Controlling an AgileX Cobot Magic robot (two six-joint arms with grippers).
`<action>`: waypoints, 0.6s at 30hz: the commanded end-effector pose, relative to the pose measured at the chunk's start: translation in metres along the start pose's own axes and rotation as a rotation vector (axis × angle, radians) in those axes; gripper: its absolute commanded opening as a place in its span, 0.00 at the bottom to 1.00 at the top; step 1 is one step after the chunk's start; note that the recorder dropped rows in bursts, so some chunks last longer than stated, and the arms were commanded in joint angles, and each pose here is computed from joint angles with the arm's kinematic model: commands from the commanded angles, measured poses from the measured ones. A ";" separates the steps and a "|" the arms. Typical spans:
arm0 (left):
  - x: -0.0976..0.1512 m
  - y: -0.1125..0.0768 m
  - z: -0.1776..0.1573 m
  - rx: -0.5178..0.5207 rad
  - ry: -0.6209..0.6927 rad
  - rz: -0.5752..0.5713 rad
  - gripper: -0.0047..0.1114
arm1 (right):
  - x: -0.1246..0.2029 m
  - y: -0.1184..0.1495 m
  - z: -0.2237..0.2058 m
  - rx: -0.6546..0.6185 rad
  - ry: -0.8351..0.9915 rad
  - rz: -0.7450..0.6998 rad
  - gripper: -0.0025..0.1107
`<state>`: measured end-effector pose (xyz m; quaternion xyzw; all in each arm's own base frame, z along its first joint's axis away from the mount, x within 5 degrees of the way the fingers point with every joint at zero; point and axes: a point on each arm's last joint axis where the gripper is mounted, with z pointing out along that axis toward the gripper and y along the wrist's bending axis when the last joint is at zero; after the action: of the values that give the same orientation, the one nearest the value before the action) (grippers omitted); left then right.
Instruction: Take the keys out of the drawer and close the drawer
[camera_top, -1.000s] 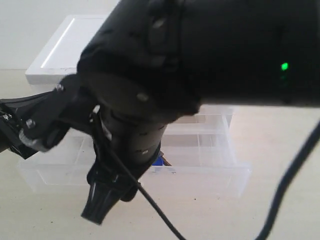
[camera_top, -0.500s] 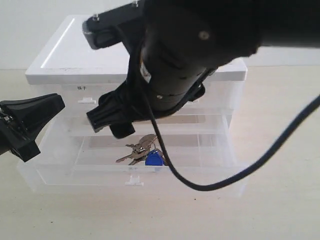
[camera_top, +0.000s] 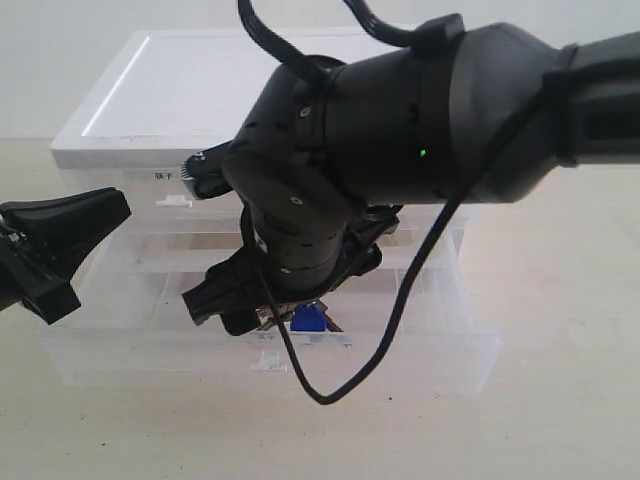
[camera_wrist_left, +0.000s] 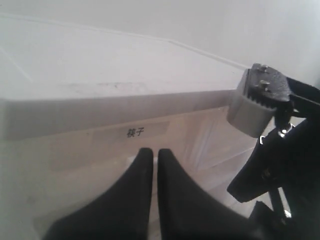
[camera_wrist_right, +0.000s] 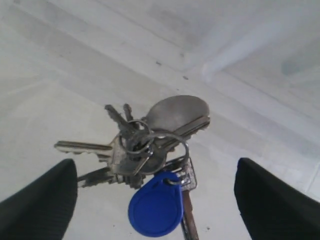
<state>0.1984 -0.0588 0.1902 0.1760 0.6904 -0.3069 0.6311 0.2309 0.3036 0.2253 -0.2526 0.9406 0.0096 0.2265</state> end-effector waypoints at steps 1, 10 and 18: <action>0.000 -0.001 -0.002 -0.001 -0.003 -0.012 0.08 | -0.002 -0.008 0.007 -0.009 0.026 0.032 0.70; 0.000 -0.001 -0.002 0.000 -0.003 -0.014 0.08 | 0.000 -0.007 0.024 -0.022 0.065 0.034 0.57; 0.000 -0.001 -0.002 -0.003 -0.004 -0.015 0.08 | 0.001 -0.007 0.025 -0.024 0.066 -0.060 0.10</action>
<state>0.1983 -0.0589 0.1901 0.1751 0.6908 -0.3087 0.6300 0.2394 0.3038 0.2096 -0.2664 0.9429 0.0181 0.1990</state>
